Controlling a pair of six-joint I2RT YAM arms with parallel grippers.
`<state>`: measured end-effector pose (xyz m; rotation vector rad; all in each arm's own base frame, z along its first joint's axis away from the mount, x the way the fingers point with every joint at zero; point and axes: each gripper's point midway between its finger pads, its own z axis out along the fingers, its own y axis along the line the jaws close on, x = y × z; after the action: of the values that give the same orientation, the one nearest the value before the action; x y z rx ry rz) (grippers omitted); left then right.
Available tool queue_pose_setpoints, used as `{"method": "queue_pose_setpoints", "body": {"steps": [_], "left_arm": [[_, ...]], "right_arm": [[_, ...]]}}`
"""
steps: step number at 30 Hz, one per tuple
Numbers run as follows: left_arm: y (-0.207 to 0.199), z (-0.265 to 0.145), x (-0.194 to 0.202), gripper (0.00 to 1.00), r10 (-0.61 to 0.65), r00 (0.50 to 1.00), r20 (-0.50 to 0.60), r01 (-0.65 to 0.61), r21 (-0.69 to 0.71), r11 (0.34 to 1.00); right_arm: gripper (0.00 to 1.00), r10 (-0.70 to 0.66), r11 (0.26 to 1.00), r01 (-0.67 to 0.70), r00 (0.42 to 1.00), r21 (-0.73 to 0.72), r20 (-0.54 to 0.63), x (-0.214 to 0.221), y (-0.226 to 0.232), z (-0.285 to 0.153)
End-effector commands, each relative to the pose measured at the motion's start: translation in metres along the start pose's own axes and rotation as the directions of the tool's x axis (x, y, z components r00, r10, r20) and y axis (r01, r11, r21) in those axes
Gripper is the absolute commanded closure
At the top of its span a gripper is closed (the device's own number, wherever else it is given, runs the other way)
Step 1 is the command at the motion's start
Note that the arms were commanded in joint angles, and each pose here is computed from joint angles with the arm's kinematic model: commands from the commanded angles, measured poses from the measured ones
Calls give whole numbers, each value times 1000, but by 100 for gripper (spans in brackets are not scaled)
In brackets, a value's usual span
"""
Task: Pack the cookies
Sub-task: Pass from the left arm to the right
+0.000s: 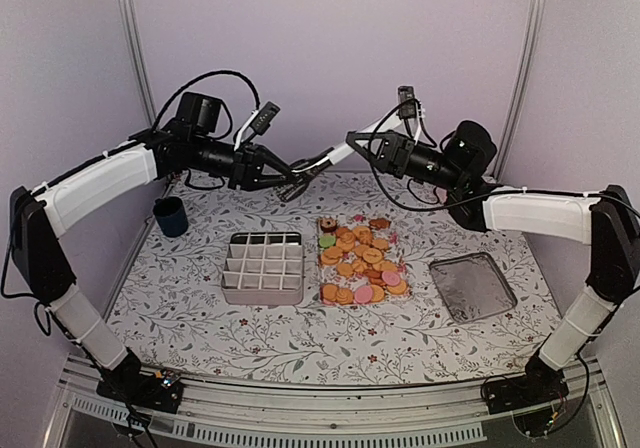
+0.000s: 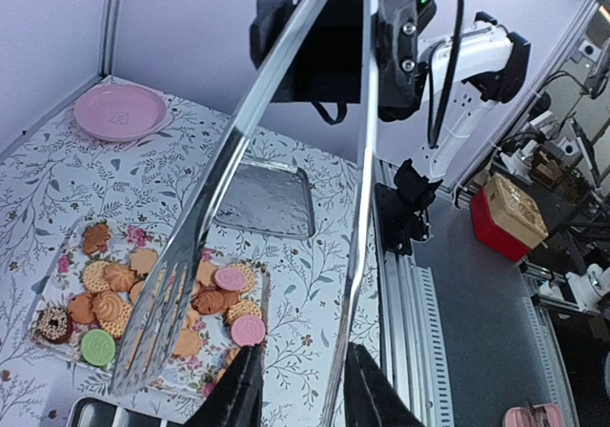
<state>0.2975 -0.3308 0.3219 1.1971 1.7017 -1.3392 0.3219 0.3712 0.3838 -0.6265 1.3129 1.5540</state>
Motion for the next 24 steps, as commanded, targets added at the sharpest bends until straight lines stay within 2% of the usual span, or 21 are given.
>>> {"method": "queue_pose_setpoints", "body": {"steps": [1,3,5,6,12,16,19,24], "left_arm": [[11,-24,2,69,26,1000,11,-25,-85,996],[20,-34,5,62,21,1000,12,-19,-124,992],[28,-43,9,37,14,1000,7,-13,-162,987],[32,-47,12,30,11,1000,1,-11,-184,983],[61,-82,31,5,-24,999,-36,10,-361,932],[87,-117,58,1,-96,993,-62,54,-485,873],[109,-148,89,1,-157,984,-89,74,-594,801],[126,-180,149,1,-207,967,-147,44,-705,708]], "right_arm": [[50,-116,987,116,993,112,-10,-3,0,-13],[51,-127,979,130,991,155,-32,2,-5,-18],[51,-140,970,146,989,195,-46,5,-10,-24],[51,-155,963,163,986,215,-54,6,-12,-26],[51,-204,912,228,973,341,-107,13,-32,-41],[51,-232,866,276,961,417,-152,21,-51,-49],[52,-244,831,305,951,466,-188,29,-68,-53],[53,-257,765,354,934,538,-249,43,-100,-56]]}}
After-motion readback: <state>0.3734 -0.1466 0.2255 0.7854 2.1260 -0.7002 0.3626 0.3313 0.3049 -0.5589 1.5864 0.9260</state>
